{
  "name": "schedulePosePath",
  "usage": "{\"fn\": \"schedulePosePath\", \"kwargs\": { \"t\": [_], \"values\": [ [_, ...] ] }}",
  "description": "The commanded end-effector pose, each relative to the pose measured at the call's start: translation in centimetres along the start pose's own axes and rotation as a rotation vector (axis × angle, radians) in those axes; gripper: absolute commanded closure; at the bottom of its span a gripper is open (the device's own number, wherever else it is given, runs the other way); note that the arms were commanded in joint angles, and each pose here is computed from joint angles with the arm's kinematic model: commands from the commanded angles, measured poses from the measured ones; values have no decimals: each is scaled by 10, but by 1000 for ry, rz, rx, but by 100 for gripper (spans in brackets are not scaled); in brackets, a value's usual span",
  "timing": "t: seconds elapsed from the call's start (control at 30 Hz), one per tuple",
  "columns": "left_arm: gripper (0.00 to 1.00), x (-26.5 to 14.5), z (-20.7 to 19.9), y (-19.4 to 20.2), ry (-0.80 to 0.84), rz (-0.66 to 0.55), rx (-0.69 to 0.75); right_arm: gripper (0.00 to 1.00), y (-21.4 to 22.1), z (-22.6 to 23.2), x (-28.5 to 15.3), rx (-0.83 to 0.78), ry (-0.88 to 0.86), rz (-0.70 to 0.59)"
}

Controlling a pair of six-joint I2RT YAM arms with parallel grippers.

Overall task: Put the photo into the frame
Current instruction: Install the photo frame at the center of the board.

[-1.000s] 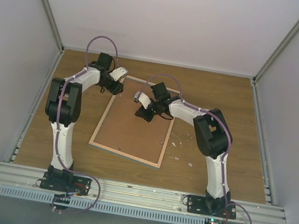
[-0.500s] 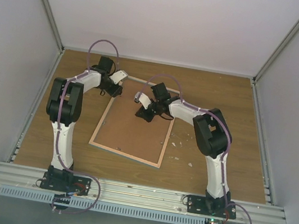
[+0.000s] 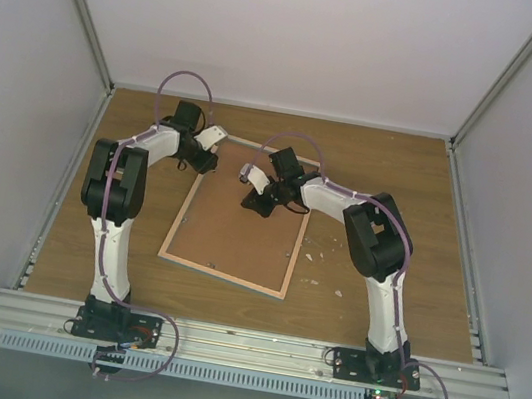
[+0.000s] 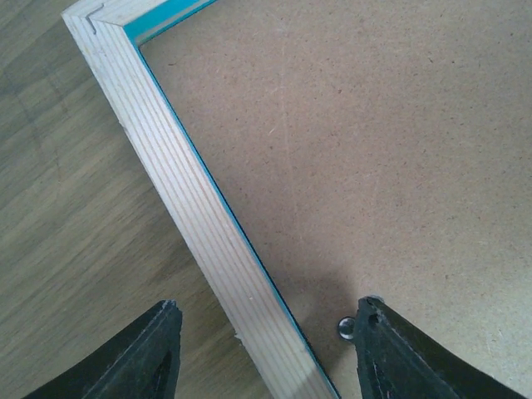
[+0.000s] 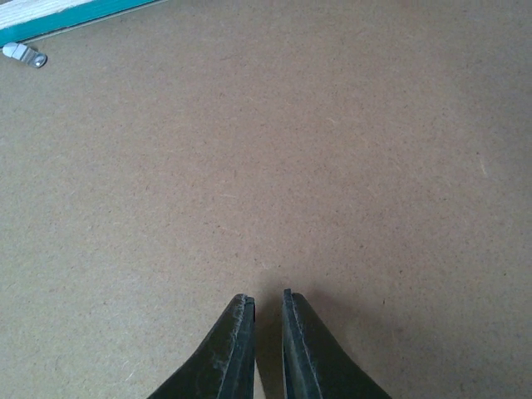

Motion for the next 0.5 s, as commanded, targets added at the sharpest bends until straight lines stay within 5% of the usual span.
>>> {"fn": "schedulePosePath", "kwargs": {
  "t": [0.0,0.47],
  "values": [
    [41,-11,-15,-9,51,17,-14,87,8,-4,6,2,-1,7],
    [42,0,-7,-1,51,44,-76,87,7,-4,5,2,-2,4]
  ]
}}
Point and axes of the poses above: each gripper's point midway between its finger pads, its own x axis out along the fingers, its own z axis along the line the jaws close on, y = z × x, the point moved 6 cm from there along -x, back along the fingers, and after that the axes turned 4 degrees about x, right-handed, at the moved point
